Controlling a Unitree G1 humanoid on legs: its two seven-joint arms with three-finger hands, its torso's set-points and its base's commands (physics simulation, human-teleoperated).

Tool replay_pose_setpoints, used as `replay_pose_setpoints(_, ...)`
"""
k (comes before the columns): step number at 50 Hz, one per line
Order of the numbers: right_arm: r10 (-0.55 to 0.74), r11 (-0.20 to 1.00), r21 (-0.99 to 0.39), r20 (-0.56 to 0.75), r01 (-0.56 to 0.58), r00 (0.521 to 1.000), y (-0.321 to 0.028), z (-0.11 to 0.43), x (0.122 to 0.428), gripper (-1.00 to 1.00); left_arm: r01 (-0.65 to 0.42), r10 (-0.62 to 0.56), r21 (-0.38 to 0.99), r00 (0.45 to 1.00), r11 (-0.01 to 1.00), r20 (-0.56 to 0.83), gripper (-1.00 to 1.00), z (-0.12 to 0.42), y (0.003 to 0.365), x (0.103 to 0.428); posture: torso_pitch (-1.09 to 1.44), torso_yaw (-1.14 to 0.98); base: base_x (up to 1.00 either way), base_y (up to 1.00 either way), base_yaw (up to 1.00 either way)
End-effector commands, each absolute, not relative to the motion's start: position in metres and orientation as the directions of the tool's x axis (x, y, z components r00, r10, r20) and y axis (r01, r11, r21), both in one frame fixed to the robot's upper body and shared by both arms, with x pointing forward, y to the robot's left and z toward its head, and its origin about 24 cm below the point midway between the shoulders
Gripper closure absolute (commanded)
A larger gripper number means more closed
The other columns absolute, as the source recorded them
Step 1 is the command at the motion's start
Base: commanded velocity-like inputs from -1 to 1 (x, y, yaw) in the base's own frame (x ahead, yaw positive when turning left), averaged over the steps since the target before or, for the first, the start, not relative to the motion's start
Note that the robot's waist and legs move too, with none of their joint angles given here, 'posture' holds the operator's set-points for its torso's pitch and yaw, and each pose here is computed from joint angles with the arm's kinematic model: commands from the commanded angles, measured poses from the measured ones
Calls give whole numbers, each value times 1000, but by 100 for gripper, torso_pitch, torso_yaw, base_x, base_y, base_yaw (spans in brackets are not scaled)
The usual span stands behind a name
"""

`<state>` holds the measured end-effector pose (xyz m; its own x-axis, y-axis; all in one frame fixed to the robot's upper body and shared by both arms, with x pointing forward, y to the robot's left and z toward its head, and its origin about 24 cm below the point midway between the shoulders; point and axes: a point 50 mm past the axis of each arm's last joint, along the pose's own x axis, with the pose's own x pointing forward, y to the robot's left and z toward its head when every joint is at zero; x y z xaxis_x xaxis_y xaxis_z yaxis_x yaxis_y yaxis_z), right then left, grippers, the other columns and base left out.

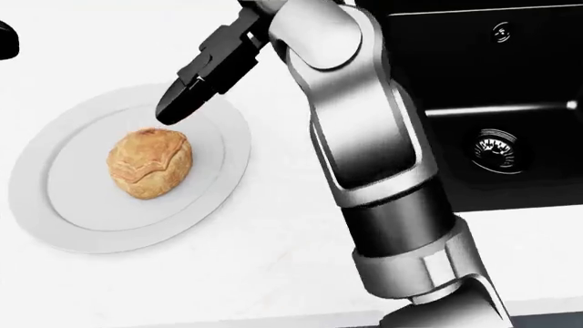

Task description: Place the pastries on the plates.

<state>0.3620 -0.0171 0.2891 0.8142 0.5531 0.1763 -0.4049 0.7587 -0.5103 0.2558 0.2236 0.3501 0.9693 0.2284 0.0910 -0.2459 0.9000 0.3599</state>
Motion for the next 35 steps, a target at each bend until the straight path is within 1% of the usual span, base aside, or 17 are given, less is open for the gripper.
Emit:
replay_pose_setpoints(1,542,781,-504,257,-367,800,-27,311,351,-100,-283,242,359,957,889,157,-100,361,225,250,0,0,0,0,0)
replay_pose_setpoints(7,502,819,-470,309,-328,808,-51,326,337,-100,-289,247,363,956,886,159,-100,360,226,250,0,0,0,0,0)
replay_pose_setpoints(12,441,847,-455,316,-274,840,-76,323,333,-100,-287,245,363,957,886,157,-100,358,226,251,0,0,0,0,0)
replay_pose_setpoints(16,333,895,-407,344,-180,878,-109,325,328,-100,-288,247,366,956,885,158,-100,360,225,250,0,0,0,0,0)
replay_pose_setpoints(20,268,911,-394,350,-119,898,-130,324,323,-100,-288,246,369,956,884,159,-100,361,225,249,0,0,0,0,0)
replay_pose_setpoints(24,241,918,-385,335,-101,911,-142,318,322,-100,-288,245,370,956,883,159,-100,361,224,250,0,0,0,0,0)
replay_pose_setpoints(28,226,922,-377,348,-85,910,-151,319,315,-100,-287,244,373,957,882,160,-100,361,225,250,0,0,0,0,0)
replay_pose_setpoints(35,194,925,-376,338,-57,921,-165,315,314,-100,-287,244,376,957,881,159,-100,360,225,250,0,0,0,0,0)
